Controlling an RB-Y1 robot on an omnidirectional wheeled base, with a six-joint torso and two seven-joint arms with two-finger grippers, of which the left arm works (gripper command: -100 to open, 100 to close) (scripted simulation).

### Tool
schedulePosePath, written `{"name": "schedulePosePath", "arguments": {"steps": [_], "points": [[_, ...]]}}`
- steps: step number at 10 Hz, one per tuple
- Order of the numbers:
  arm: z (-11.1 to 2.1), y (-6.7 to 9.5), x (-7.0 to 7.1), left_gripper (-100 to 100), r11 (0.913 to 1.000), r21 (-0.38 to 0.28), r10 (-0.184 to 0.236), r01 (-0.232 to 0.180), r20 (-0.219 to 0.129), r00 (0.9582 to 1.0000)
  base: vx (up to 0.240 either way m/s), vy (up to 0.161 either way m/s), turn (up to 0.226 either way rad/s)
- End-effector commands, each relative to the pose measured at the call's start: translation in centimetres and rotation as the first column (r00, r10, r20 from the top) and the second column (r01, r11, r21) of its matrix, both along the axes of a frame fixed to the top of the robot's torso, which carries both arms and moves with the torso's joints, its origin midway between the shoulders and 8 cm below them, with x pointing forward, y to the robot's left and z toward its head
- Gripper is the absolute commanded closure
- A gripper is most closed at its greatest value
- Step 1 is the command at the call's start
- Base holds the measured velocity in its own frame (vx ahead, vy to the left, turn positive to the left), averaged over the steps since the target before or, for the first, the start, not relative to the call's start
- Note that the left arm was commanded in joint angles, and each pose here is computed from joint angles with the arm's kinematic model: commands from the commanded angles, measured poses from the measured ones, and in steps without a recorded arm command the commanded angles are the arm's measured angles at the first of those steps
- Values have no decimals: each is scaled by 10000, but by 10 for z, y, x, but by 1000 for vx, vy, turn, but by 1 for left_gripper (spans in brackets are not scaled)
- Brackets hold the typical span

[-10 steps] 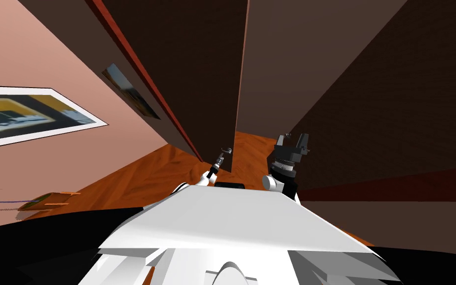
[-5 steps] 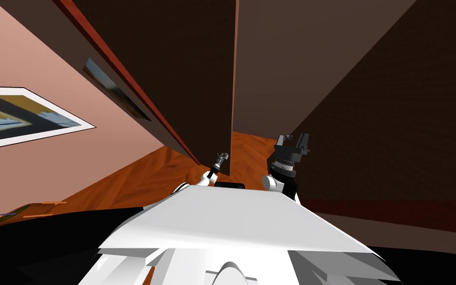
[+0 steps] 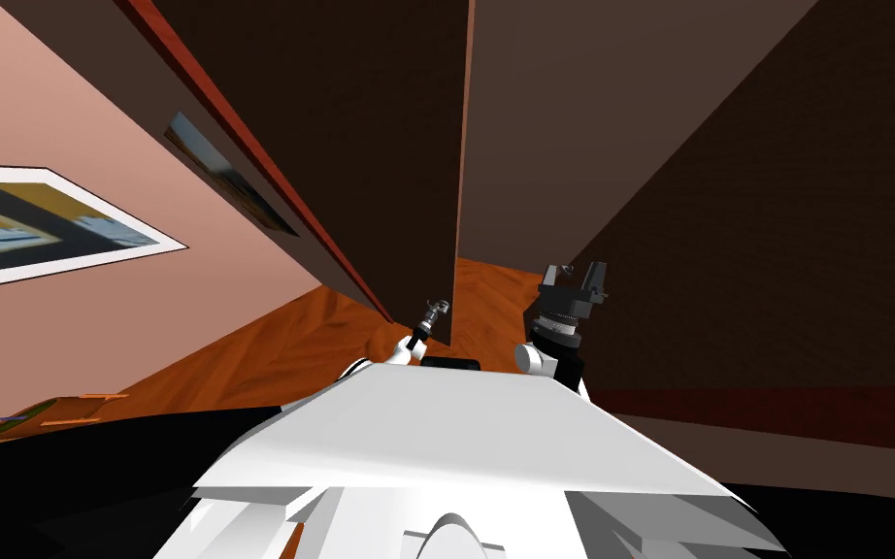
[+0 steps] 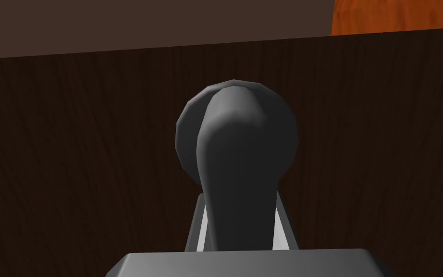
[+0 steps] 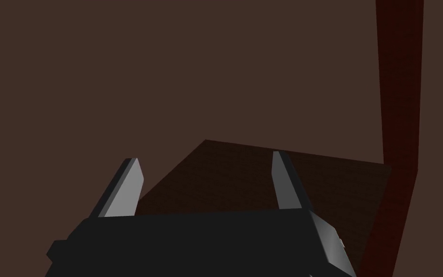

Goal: Push the door open

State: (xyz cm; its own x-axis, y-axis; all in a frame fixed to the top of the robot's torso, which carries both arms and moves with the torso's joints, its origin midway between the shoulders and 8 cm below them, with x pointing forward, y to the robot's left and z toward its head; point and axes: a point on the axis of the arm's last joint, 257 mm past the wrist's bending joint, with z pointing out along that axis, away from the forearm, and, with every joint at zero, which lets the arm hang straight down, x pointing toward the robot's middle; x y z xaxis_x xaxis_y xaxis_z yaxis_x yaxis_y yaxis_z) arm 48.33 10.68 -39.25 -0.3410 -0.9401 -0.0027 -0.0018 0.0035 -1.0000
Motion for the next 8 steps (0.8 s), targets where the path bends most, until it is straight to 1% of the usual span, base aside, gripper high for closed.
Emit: {"name": "schedulePosePath", "arguments": {"steps": [1, 2, 5, 8], "points": [[1, -1, 0, 100, 10000, -31, -13, 13, 28, 10000, -7, -3, 6], [-1, 11, 2, 100, 9998, 63, 209, -209, -11, 9998, 86, -47, 35], [-1, 26, 5, 100, 9986, 125, 505, -505, 7, 9987, 126, -97, 40], [-1, 48, 9, 100, 9950, 190, 983, -984, 37, 9951, 176, -104, 42]]}}
